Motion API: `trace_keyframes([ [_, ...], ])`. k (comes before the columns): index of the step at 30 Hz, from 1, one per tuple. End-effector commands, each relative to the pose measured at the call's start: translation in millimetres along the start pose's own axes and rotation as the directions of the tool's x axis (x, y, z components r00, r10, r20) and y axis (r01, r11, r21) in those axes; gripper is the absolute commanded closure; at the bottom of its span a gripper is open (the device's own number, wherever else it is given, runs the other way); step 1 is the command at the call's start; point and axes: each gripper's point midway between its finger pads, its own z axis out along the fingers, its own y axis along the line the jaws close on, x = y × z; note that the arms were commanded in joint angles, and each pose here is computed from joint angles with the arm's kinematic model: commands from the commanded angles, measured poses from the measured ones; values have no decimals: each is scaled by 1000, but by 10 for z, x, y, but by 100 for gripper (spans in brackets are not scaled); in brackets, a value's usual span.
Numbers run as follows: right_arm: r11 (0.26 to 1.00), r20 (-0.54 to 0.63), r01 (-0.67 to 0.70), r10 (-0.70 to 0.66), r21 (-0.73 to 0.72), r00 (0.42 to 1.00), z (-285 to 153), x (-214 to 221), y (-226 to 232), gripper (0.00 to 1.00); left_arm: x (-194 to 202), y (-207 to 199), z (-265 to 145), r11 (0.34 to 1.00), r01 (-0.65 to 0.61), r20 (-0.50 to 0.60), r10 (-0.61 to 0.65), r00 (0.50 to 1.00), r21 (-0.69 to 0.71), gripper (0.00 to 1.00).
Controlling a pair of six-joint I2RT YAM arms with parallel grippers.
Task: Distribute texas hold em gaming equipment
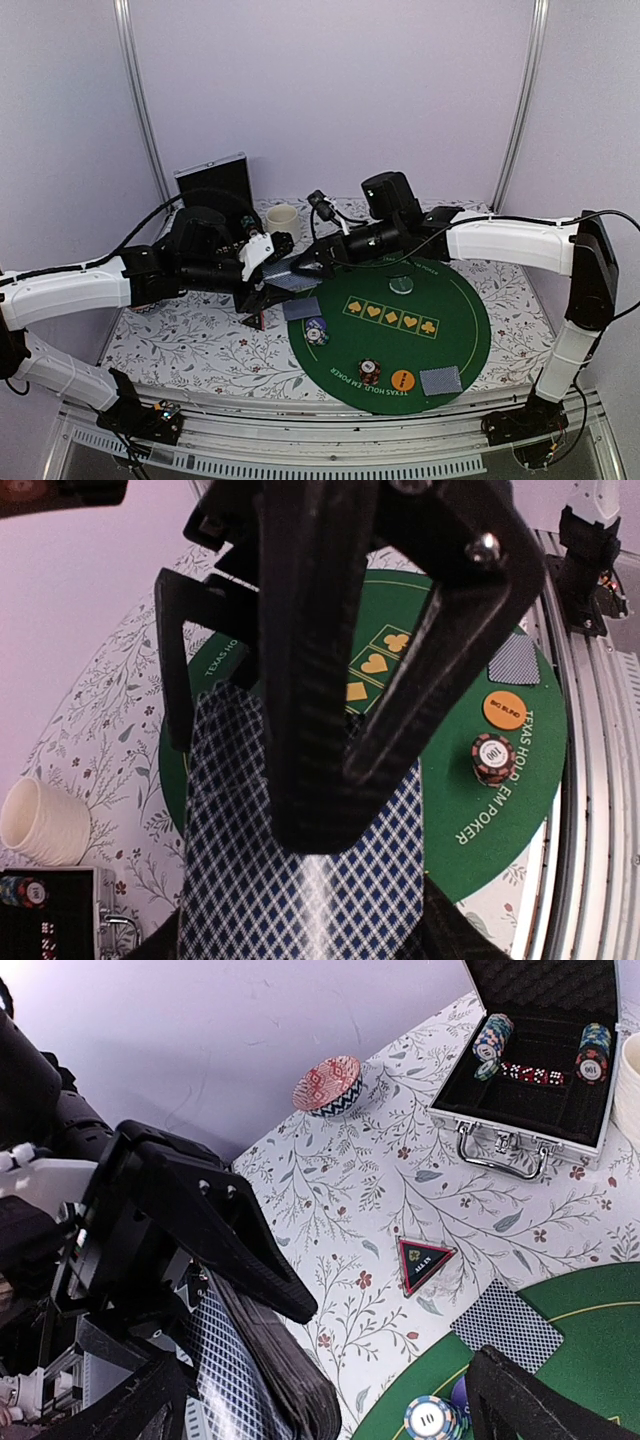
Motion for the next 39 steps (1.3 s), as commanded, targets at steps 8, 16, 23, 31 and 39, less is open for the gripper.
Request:
trace_keyframes([
  [8, 999, -58, -35, 36, 25, 998, 74, 196, -241, 23, -196, 20, -81, 1000, -11, 76, 12, 997, -3, 46],
  [16, 997, -41, -39, 42, 67, 998, -112, 161, -258, 44, -168, 26, -62, 1000, -10, 67, 10, 998, -4, 48],
  [23, 994, -58, -25, 31, 105, 998, -211, 152, -244, 64, -148, 54, -55, 1000, -8, 57, 9, 998, -18, 48],
  [31, 990, -73, -22, 33, 142, 997, -365, 137, -211, 87, -141, 61, -53, 1000, -11, 52, 12, 999, -24, 48],
  [39, 975, -90, -25, 45, 220, 995, -597, 136, -246, 97, -121, 74, -49, 999, -8, 44, 9, 999, -31, 48],
])
